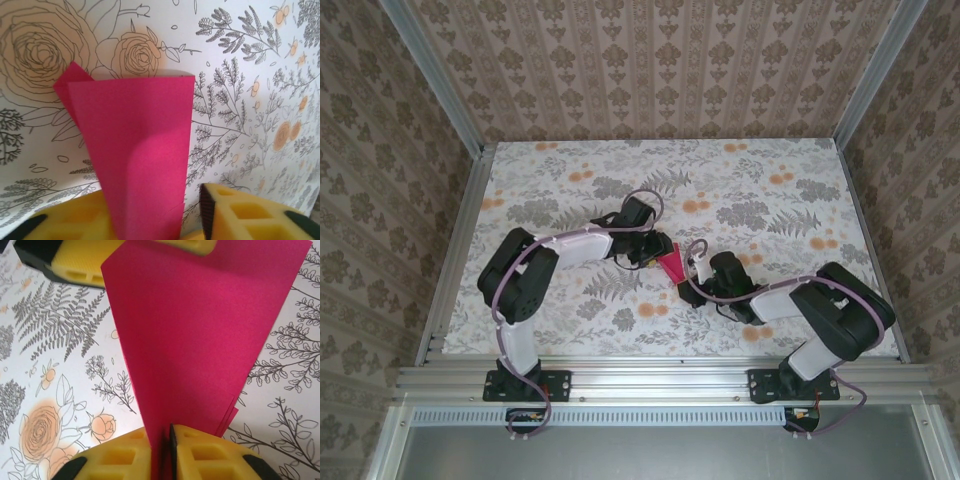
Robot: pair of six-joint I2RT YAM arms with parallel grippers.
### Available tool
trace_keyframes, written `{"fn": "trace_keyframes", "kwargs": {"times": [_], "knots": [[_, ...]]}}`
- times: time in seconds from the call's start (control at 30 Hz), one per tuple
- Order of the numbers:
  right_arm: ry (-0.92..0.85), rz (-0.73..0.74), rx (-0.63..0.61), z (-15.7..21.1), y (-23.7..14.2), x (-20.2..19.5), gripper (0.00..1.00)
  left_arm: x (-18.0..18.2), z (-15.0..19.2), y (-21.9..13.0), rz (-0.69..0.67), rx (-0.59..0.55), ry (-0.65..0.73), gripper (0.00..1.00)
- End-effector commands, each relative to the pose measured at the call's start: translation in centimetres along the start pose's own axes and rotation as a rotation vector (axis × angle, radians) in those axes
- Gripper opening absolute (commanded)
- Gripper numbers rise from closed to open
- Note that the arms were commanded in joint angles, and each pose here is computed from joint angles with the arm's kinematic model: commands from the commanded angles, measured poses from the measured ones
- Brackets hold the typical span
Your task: Fold a paper plane with a square sheet of paper (pick it up from the middle)
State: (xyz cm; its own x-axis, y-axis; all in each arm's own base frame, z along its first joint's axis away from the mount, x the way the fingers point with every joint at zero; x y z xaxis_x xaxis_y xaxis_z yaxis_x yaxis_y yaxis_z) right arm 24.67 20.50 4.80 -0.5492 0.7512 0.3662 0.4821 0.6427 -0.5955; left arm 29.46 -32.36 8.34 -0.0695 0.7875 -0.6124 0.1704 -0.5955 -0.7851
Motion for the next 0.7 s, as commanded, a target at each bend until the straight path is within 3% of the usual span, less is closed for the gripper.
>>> {"fn": "trace_keyframes", "kwargs": {"times": [0.0,0.13,0.3,0.67], "knots": [[-0.072,0.046,0.035,0.4,-0.4,-0.1,0.24,0.3,0.0,-0.2,-0.035,0.031,0.004,0.28],[-0.102,0.073,0.066,0.0,-0.9,0.5,0.31,0.4,0.0,-0.4,-0.048,0.032,0.0,0.09],[-0.09,0.144,0.135,-1.0,-2.4,1.3,0.39,0.4,0.0,-0.5,-0.055,0.036,-0.001,0.0],[-0.115,0.28,0.257,-1.6,-4.6,3.5,0.47,0.3,0.1,-0.5,-0.058,0.045,-0.008,0.0]]}}
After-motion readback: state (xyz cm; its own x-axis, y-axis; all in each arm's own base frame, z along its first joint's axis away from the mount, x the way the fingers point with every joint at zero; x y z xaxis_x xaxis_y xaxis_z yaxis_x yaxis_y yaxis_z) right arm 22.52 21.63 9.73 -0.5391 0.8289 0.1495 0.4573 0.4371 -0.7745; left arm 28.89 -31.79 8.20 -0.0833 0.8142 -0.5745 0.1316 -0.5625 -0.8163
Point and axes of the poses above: each hand's point on the last joint's axis, 136 mm out from that joint toward the fingers, its own y axis out along the fingers, its own x axis along the line the jaws close on, z = x × y, the point moved 4 cm from there along -y, back along the fingers, and after that the axes turned 1 degree about y, right-handed, at the moved point
